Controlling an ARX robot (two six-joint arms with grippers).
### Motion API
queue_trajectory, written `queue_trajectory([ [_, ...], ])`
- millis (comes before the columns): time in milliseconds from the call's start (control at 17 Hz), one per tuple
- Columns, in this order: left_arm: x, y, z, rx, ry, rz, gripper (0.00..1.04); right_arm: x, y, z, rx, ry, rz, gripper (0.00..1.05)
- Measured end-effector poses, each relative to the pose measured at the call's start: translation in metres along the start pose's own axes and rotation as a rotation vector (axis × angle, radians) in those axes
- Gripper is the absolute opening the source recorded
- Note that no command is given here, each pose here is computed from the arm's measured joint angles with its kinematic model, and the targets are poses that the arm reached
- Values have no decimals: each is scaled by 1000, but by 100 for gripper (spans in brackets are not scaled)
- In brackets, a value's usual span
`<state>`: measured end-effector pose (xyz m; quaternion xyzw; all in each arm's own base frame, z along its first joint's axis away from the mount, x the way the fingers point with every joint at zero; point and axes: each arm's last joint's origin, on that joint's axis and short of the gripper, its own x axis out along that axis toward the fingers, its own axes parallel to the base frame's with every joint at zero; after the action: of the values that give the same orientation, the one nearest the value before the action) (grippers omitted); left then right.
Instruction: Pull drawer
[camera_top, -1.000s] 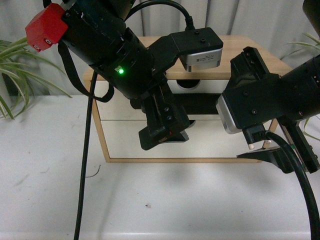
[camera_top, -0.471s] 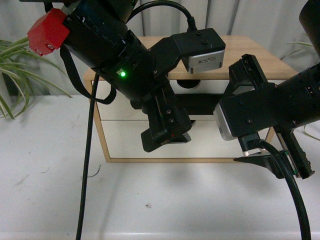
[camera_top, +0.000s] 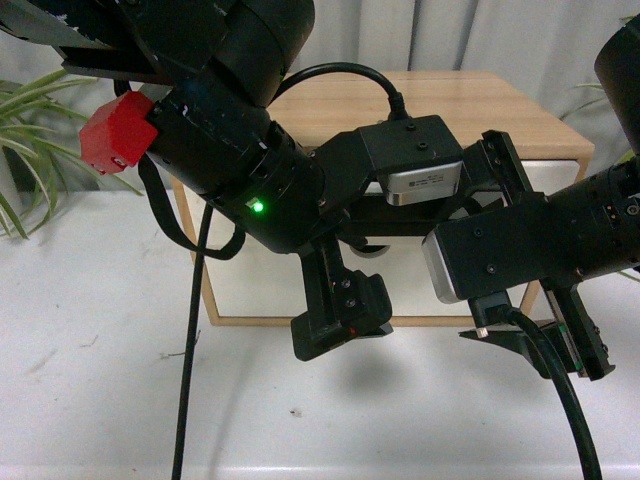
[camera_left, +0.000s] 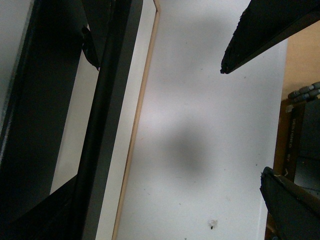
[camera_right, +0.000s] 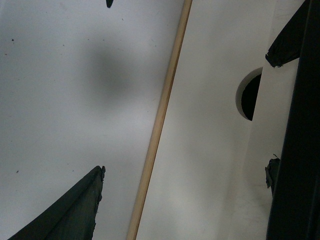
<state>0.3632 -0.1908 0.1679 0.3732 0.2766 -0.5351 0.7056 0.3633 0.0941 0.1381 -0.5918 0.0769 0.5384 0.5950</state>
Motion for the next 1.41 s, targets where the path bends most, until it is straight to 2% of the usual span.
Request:
queue_trajectory([
  [647,-9,-28,-4,-1,-41,-12,98,-12,27,15,11,21,1,98],
  [1412,-29,-90,-14,1,-81,-43,98,-43,79,59,34,-2,34,98],
])
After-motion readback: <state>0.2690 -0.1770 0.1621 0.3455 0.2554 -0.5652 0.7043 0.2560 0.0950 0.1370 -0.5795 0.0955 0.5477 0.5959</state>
